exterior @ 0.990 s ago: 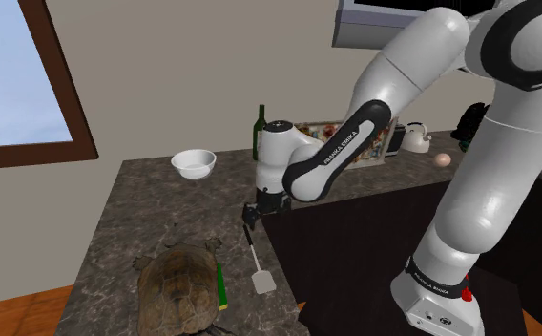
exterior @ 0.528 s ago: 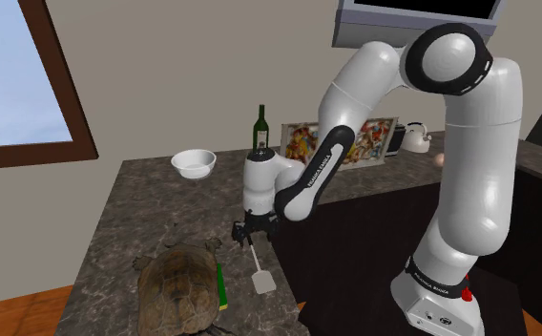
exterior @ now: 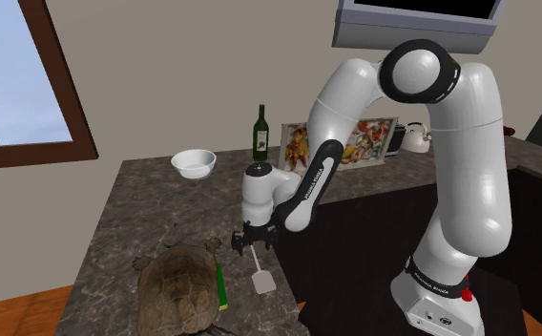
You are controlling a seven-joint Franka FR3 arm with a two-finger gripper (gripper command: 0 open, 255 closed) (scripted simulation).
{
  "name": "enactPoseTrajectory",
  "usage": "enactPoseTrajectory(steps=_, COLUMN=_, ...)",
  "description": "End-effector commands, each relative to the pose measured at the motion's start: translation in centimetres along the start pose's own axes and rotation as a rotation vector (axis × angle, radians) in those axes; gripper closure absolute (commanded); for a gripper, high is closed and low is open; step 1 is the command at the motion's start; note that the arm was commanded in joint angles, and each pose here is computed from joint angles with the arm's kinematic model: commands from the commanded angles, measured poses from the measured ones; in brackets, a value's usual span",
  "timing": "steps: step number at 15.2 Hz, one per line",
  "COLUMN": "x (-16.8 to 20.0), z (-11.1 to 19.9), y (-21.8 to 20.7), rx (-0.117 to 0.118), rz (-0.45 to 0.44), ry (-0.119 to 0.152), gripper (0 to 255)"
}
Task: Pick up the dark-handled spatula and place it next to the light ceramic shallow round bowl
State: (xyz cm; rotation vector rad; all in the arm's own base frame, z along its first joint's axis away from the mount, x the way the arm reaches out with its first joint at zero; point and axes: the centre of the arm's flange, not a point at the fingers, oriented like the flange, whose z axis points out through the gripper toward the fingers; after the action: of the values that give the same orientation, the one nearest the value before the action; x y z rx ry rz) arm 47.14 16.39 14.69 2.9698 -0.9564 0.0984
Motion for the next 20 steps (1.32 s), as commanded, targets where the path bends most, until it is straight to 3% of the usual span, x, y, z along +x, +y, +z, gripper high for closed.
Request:
enactPoseTrajectory(steps=1, x=0.0, z=0.2, y=0.0, rx=0.0, rz=0.0, ry=0.0, gripper=0)
enactPoseTrajectory(steps=7, x=0.0, z=0.2, y=0.0, rx=0.0, rz=0.0, ry=0.0, gripper=0)
enactPoseTrajectory(steps=8, x=0.0, z=0.2, y=0.0, rx=0.0, rz=0.0, ry=0.0, gripper=255)
enactPoseTrajectory(steps=17, x=0.0, z=0.2, y=0.0, rx=0.0, rz=0.0, ry=0.0, gripper=255)
enactPoseTrajectory(steps=20, x=0.1, z=-1.3, y=0.0, rx=0.0, rz=0.0, ry=0.0, gripper=255)
